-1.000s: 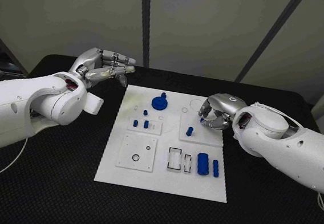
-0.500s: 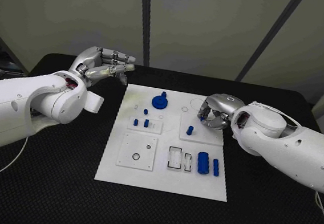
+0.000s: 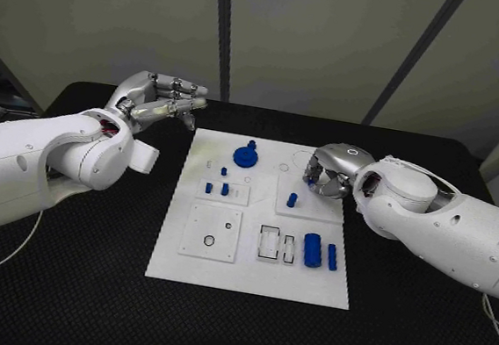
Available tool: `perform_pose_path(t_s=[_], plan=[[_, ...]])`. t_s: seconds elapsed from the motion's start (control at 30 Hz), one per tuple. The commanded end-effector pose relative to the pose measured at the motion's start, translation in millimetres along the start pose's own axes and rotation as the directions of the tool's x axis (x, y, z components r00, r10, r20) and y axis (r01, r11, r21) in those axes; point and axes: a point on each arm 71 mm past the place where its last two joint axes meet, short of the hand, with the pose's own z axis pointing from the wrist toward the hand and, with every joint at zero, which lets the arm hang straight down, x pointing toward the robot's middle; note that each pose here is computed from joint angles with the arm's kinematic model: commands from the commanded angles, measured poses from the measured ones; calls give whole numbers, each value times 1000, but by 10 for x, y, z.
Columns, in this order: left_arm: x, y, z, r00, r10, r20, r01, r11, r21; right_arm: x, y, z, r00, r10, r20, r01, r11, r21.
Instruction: Assemble the parts on the task board
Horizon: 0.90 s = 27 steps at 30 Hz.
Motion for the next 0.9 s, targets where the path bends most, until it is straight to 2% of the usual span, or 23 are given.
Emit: perform_pose_path(t_s=[0.03, 0.33, 0.67, 0.9], plan=[[6, -12, 7, 1000, -8, -4, 8, 1000, 6, 3, 19, -18, 999, -22, 28, 22, 1000, 8], [-7, -1, 6, 1000, -6, 0, 6, 1000, -1, -75, 67, -98, 996, -14, 91, 15, 1000, -7], [-32, 1, 5, 1000, -1, 13, 1, 1000, 3, -144, 118, -183, 992, -7, 128, 10, 1000, -25], [-45, 7, 9, 1000, 1, 17, -1, 1000, 1, -226, 305, -266, 987, 33, 158, -20, 996, -83]])
